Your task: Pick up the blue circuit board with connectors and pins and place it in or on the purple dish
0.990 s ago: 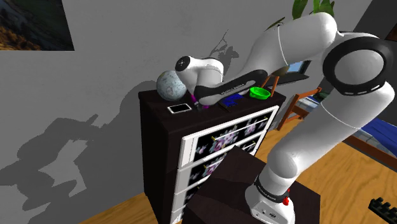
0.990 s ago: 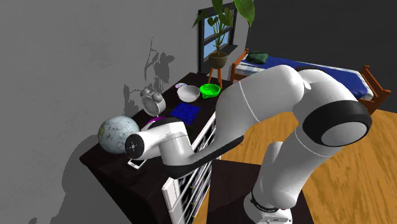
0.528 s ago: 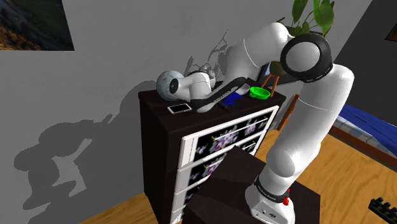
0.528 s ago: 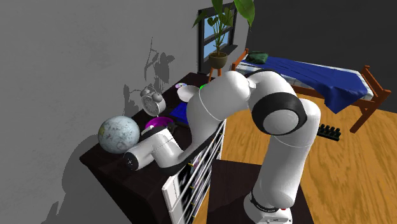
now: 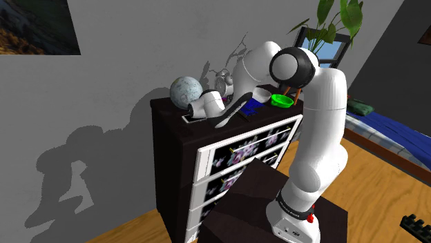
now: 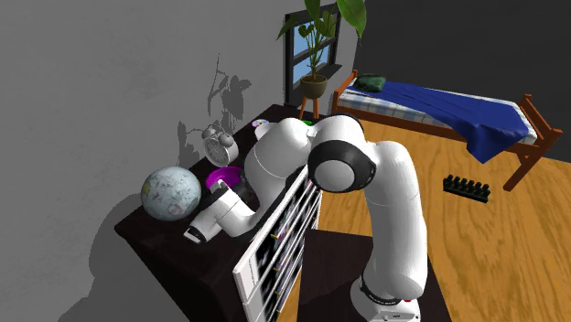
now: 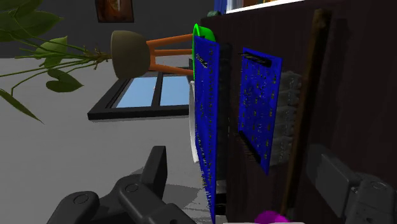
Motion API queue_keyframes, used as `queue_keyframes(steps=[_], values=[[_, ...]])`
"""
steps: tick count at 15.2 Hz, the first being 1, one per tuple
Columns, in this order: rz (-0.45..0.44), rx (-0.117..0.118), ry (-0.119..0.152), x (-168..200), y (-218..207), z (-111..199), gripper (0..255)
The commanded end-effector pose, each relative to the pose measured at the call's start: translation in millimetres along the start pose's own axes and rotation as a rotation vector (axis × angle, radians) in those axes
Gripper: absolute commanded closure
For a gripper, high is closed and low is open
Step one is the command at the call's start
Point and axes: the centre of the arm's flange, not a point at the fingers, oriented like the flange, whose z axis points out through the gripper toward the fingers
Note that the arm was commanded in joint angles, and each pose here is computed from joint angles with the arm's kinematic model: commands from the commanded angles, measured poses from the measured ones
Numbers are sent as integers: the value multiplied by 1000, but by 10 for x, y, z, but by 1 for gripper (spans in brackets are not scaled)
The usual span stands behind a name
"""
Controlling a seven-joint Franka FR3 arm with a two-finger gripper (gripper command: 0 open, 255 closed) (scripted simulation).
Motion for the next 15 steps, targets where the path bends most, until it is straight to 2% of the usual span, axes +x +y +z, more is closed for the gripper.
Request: queue_keyframes(steps=[1,2,9,15], values=[[10,-98,-19,117,-96,252,0],[11,-106,-21,128,-102,274,0],[11,-106,-21,119,-60,672,0],[11,-106,-21,119,-60,672,0]])
